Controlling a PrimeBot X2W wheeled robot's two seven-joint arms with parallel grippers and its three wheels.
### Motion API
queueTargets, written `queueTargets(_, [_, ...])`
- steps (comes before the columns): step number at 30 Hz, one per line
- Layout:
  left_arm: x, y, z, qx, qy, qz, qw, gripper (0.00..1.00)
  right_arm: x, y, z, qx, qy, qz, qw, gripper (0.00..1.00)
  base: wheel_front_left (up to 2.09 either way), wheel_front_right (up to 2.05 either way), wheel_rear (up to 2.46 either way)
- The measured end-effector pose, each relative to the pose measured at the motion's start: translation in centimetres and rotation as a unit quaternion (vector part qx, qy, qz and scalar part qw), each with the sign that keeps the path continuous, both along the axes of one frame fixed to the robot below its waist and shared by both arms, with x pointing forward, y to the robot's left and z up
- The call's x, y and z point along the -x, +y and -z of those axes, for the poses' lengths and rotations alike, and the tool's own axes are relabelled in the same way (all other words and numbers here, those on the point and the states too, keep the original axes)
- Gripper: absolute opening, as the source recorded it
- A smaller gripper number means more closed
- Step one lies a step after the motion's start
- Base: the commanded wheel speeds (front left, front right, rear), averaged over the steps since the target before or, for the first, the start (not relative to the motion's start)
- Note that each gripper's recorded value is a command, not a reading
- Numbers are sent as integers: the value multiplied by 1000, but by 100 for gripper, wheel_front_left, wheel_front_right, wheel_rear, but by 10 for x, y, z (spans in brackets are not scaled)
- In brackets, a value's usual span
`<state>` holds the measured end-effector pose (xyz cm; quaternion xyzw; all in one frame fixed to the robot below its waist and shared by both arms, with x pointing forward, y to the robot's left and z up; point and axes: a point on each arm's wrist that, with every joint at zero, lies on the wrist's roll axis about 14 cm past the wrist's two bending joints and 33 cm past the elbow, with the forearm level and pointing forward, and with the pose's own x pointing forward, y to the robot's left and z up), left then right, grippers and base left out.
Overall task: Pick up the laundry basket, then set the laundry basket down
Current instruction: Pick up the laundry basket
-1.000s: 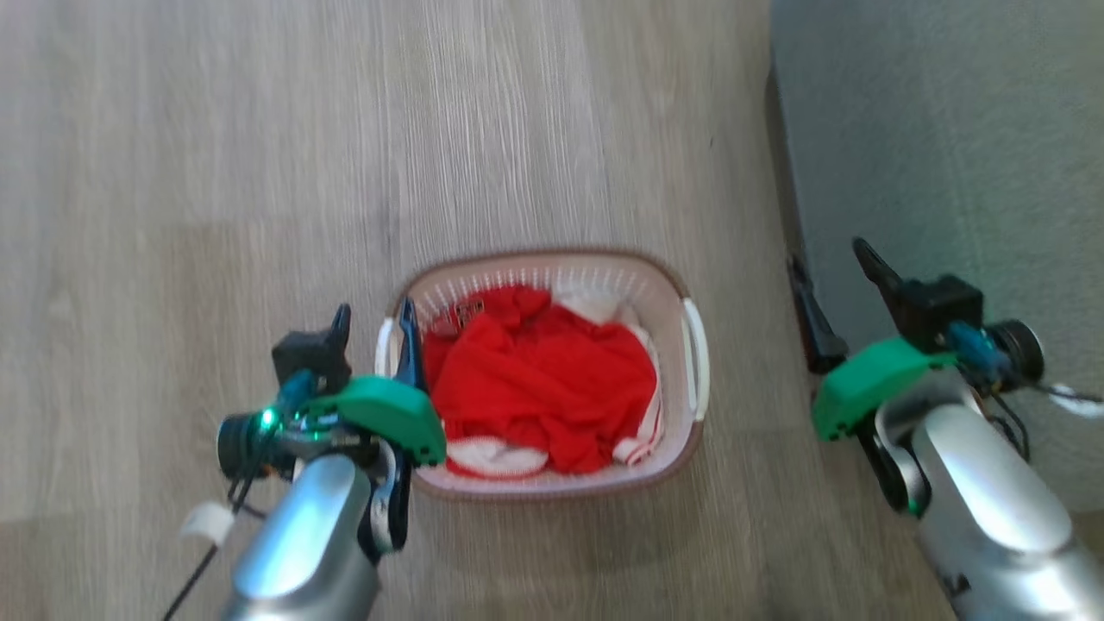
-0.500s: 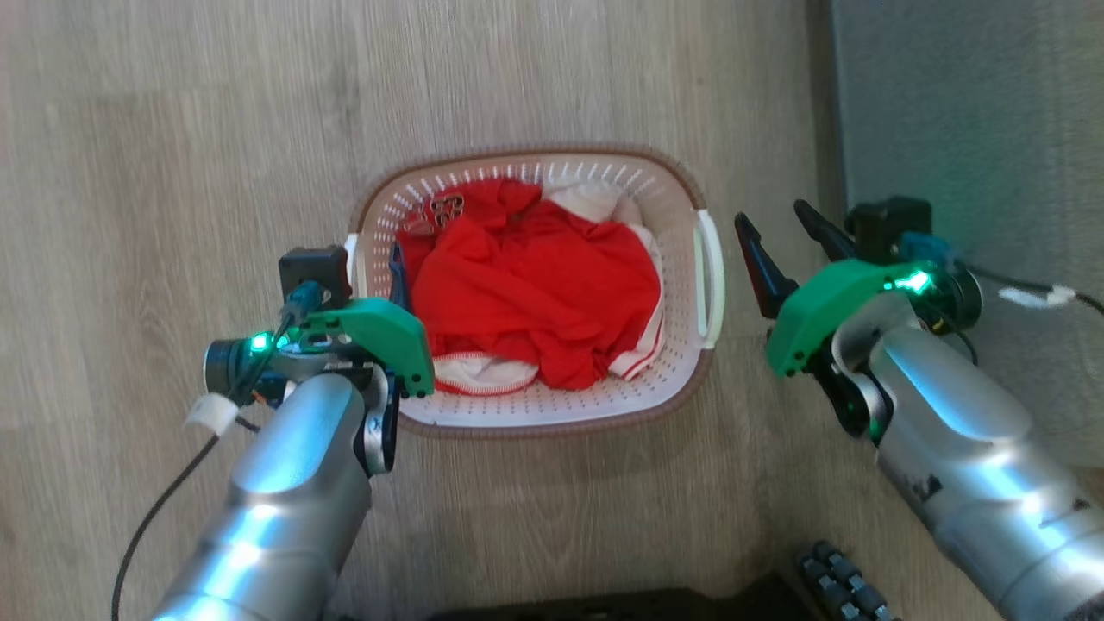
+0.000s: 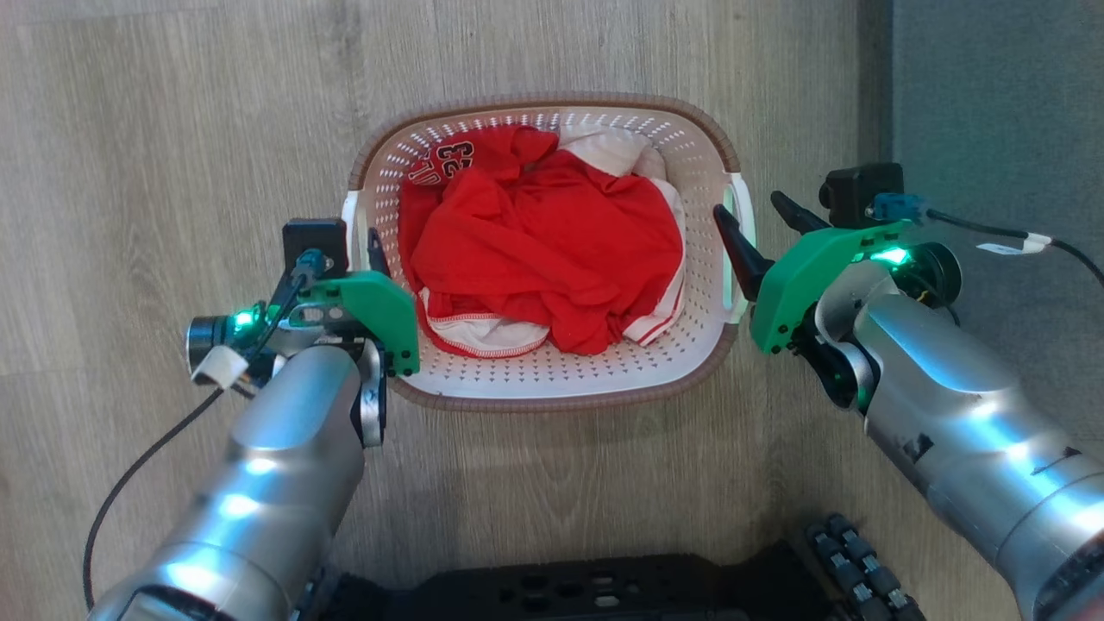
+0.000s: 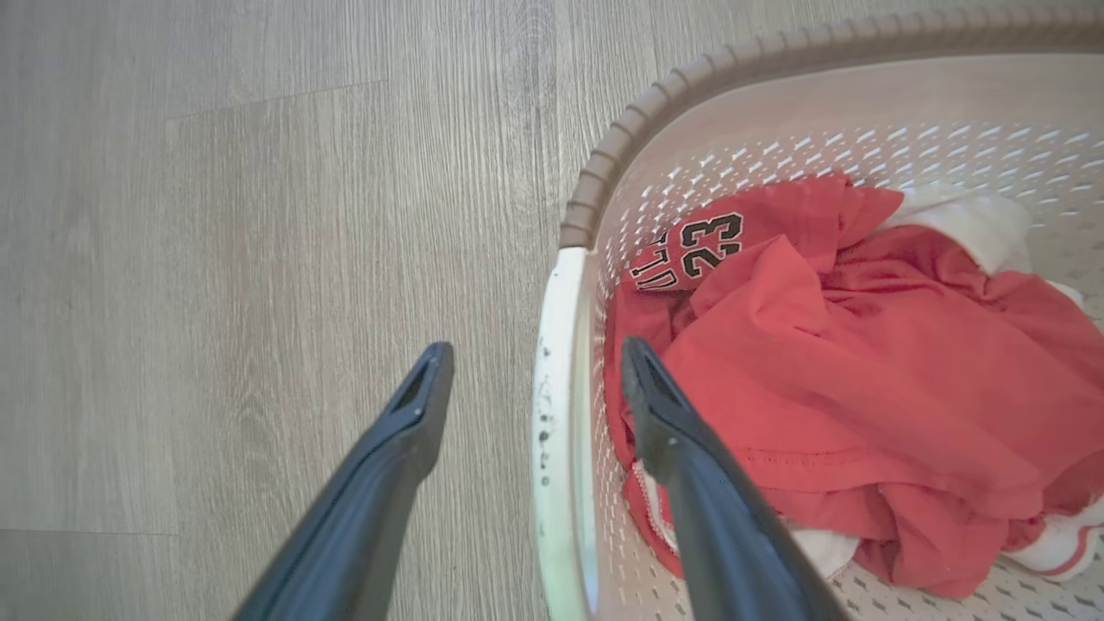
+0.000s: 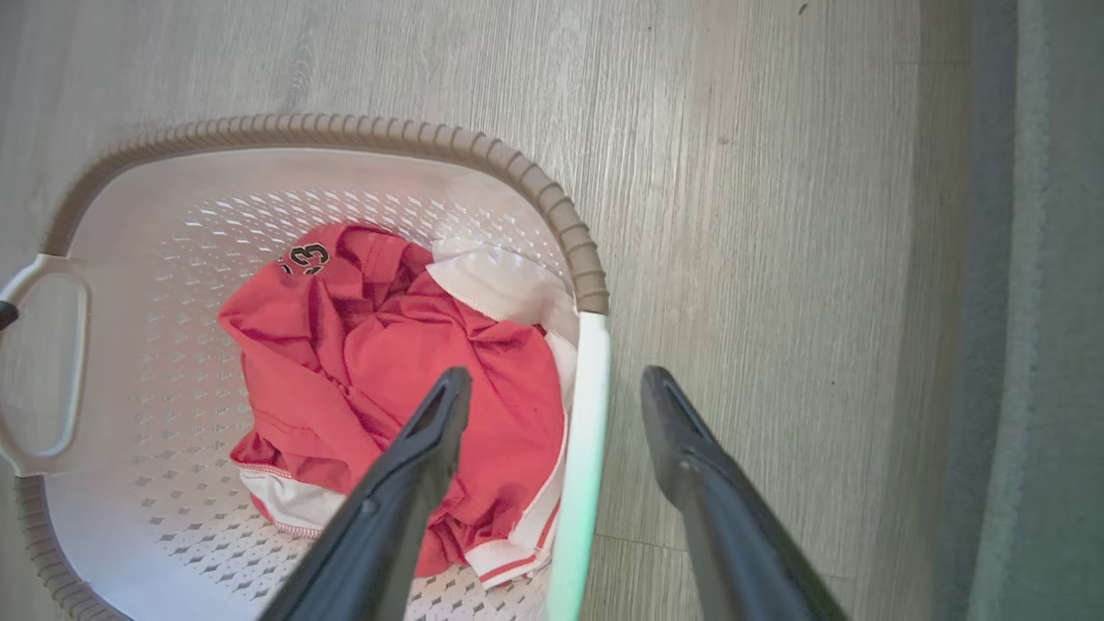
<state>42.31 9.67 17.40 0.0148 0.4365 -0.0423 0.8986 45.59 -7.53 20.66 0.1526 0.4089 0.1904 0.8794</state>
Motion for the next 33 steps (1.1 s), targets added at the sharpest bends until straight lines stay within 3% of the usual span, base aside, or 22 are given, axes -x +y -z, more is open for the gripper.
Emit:
queueTargets(14, [20,-18,28,36,78,37,996,100,17,-11,30,21,64,-2,998,100,0,0,0])
queueTargets(33, [30,-24,53,36,137,68,988,100,15,5,63,21,113,-21,993,100,0,0,0])
